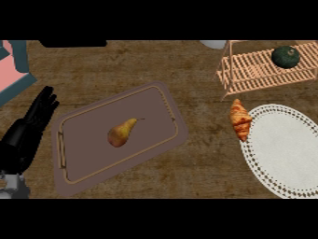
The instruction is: Pick the squash from the placemat and place it in the tiered shelf
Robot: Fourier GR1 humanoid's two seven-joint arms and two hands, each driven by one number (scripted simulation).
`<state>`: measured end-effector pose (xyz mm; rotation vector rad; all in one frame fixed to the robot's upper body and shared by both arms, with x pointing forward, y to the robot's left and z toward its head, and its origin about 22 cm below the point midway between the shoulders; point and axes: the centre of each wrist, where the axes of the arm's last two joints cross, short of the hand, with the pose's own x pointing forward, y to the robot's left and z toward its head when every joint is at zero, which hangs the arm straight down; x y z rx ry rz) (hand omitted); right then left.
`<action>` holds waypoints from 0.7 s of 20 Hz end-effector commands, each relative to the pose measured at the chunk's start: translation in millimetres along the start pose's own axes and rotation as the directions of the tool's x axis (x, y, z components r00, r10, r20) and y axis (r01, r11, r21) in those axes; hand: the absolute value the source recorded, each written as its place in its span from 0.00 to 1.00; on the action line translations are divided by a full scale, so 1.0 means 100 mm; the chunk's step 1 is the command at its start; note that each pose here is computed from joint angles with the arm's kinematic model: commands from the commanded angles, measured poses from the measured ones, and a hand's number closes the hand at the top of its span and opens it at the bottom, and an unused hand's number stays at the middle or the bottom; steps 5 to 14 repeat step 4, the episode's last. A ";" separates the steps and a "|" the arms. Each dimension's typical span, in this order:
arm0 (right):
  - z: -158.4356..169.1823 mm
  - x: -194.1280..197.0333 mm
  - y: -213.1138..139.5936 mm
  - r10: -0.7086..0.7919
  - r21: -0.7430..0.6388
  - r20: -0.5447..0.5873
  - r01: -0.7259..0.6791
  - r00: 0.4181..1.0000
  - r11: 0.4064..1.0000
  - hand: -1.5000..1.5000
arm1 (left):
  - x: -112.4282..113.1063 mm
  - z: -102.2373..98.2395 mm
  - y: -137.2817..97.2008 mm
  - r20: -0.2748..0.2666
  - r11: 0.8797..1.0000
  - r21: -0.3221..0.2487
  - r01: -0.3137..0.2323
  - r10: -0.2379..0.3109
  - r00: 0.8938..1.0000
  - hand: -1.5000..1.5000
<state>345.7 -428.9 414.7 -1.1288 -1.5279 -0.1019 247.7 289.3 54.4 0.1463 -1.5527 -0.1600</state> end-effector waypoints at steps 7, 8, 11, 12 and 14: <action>0.00 -0.56 -1.16 -0.157 0.012 -0.045 0.158 0.987 0.987 0.00 | 0.08 0.00 -0.01 0.012 1.000 0.005 -0.018 0.018 1.000 0.50; 0.00 -0.56 -1.16 -0.157 0.012 -0.045 0.158 0.987 0.987 0.00 | 0.08 0.00 -0.01 0.012 1.000 0.005 -0.018 0.018 1.000 0.50; 0.00 -0.56 -1.16 -0.157 0.012 -0.045 0.158 0.987 0.987 0.00 | 0.08 0.00 -0.01 0.012 1.000 0.005 -0.018 0.018 1.000 0.50; 0.00 -0.56 -1.16 -0.157 0.012 -0.045 0.158 0.987 0.987 0.00 | 0.08 0.00 -0.01 0.012 1.000 0.005 -0.018 0.018 1.000 0.50; 0.00 -0.56 -1.16 -0.157 0.012 -0.045 0.158 0.987 0.987 0.00 | 0.08 0.00 -0.01 0.012 1.000 0.005 -0.018 0.018 1.000 0.50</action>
